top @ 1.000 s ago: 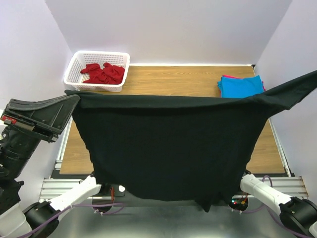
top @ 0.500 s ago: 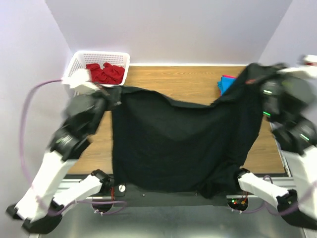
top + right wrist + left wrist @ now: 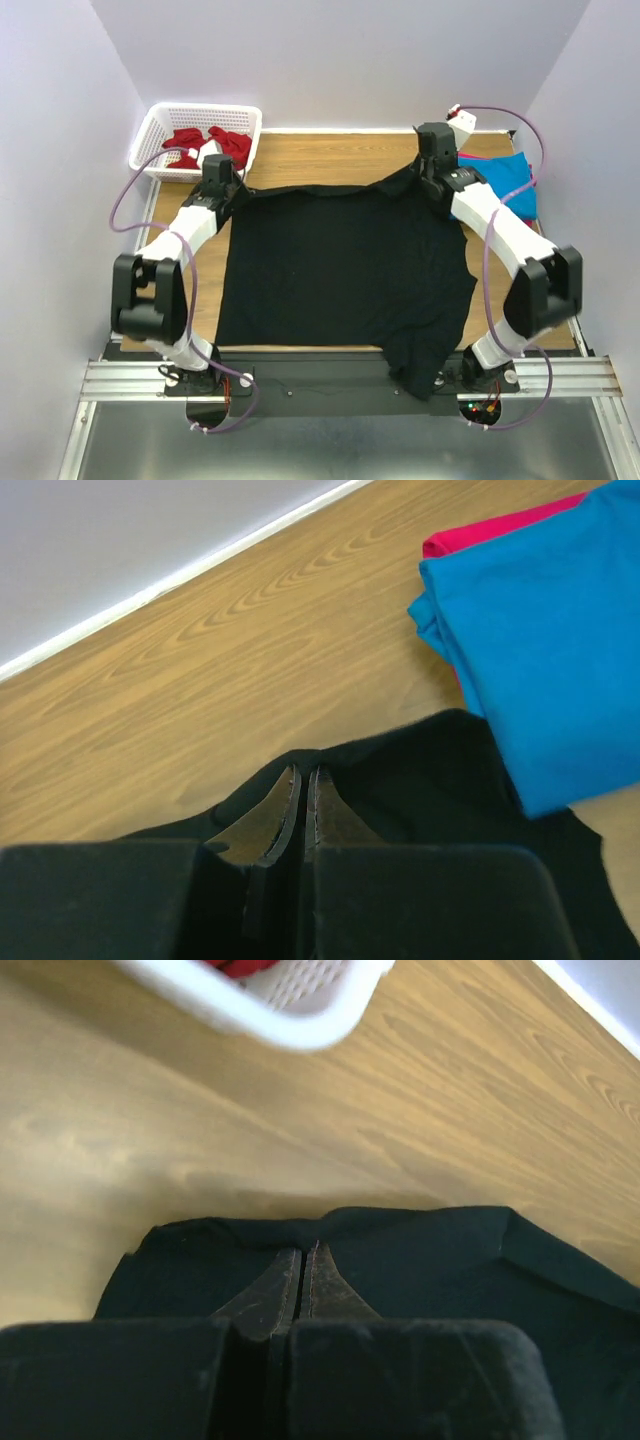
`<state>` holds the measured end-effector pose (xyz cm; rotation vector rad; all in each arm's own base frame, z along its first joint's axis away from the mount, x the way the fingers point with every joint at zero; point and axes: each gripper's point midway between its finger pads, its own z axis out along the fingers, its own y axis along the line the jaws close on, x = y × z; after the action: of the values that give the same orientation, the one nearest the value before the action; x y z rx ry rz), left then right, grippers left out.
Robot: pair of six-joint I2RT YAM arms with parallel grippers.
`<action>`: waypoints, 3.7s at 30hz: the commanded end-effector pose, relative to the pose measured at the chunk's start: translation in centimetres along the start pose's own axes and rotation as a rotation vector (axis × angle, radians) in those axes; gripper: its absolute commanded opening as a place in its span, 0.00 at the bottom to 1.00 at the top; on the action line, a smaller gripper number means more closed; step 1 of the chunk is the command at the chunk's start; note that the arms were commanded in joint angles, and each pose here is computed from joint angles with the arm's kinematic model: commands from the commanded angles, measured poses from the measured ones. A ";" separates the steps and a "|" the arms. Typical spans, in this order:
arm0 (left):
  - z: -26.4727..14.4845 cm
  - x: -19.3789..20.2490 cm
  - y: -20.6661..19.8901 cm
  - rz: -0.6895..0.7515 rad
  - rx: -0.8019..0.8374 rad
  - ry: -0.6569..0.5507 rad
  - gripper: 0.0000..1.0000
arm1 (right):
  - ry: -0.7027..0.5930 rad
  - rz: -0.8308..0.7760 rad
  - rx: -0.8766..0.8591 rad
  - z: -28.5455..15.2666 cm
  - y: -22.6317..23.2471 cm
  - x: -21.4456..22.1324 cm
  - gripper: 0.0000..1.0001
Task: Fold and stack the t-shirts
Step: Flatten the tshirt out, then fold the tshirt
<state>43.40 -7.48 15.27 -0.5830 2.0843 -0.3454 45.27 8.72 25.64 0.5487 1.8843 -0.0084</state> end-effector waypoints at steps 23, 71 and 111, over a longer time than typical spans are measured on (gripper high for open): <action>2.3 -0.1 0.4 0.006 0.151 0.015 0.00 | 0.031 0.076 -0.007 -0.2 -4.8 2.5 0.00; -8.2 4.2 7.0 -0.074 -0.089 0.006 0.99 | 0.423 0.030 0.188 -10.8 -15.9 14.4 0.96; 5.9 6.0 11.4 -0.027 -0.199 0.214 0.97 | 0.606 -0.109 -0.061 7.9 -7.7 21.0 0.44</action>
<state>43.04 -4.69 4.64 -0.6695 2.2637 -0.3930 41.85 5.31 2.82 0.5037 2.4828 0.0700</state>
